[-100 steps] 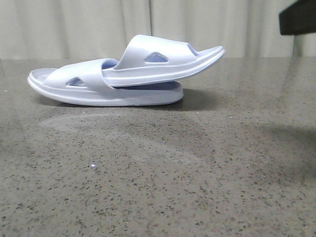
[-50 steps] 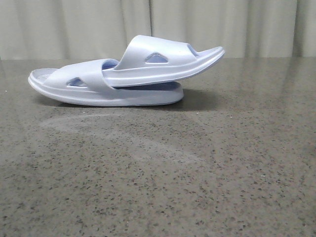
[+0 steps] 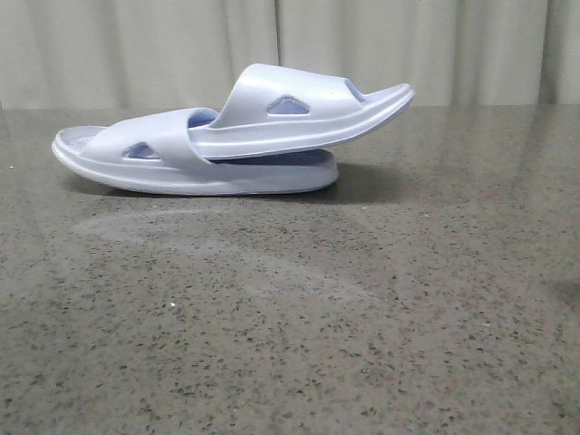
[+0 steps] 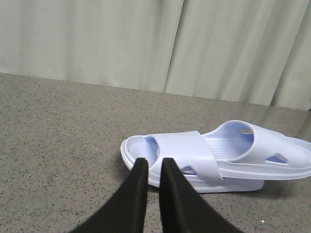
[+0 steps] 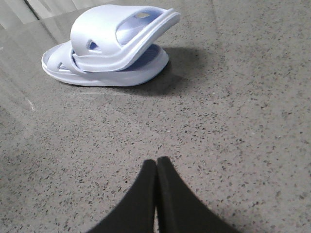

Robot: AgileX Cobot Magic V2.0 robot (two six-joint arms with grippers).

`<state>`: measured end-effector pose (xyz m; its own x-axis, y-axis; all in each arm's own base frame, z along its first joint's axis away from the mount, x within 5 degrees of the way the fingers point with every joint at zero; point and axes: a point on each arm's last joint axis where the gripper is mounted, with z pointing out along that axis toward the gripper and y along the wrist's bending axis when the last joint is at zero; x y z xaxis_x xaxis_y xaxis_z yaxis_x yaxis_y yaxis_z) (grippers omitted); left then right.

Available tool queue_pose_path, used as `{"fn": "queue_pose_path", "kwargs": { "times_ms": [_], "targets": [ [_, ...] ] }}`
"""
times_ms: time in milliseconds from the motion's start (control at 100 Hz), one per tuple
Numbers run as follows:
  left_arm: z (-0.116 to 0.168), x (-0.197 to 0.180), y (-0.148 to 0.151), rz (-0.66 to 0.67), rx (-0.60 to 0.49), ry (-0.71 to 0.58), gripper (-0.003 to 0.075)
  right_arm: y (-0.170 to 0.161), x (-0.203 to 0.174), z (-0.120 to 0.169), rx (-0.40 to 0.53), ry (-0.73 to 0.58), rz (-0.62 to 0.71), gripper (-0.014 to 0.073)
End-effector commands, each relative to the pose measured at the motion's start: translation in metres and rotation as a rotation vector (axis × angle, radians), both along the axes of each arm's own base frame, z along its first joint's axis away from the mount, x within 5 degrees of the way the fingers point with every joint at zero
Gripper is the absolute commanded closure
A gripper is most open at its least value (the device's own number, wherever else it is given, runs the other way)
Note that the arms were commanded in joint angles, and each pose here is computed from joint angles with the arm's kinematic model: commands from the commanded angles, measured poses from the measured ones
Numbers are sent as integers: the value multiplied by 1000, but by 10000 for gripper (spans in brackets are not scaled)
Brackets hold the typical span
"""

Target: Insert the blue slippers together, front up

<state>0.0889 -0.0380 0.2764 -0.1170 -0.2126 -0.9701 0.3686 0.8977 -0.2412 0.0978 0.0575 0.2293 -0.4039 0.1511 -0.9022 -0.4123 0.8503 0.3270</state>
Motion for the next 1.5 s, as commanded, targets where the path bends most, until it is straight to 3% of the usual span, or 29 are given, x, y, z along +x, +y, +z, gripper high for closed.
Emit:
{"fn": "queue_pose_path", "kwargs": {
  "times_ms": [0,350,420,460,530,580,690,810,980,1110,1150,1310,1490],
  "targets": [
    [9,0,0,3,-11,-22,705,2,1,9,11,-23,9,684],
    [9,1,0,7,-10,-21,705,2,1,9,11,-23,9,684],
    [7,1,1,12,33,-42,705,2,1,9,11,-23,9,684],
    [5,1,0,8,98,-75,705,2,1,9,11,-23,9,684],
    [-2,2,3,34,99,-100,705,2,1,9,11,-23,9,684],
    [-9,2,5,61,34,-85,705,2,1,9,11,-23,9,684],
    [-28,-3,8,62,88,-67,705,2,1,9,11,-23,9,684],
    [-44,-12,19,151,82,48,705,2,1,9,11,-23,9,684],
    [-57,-20,31,292,66,3,705,2,1,9,11,-23,9,684],
    [-75,-23,34,327,62,-4,705,2,1,9,11,-23,9,684],
    [-78,-24,33,323,83,36,705,2,1,9,11,-23,9,684],
    [-79,-25,33,314,220,-1,705,1,1,7,9,-19,9,684],
    [-83,-27,33,304,251,42,705,1,1,7,9,-19,9,684]
  ]
}}
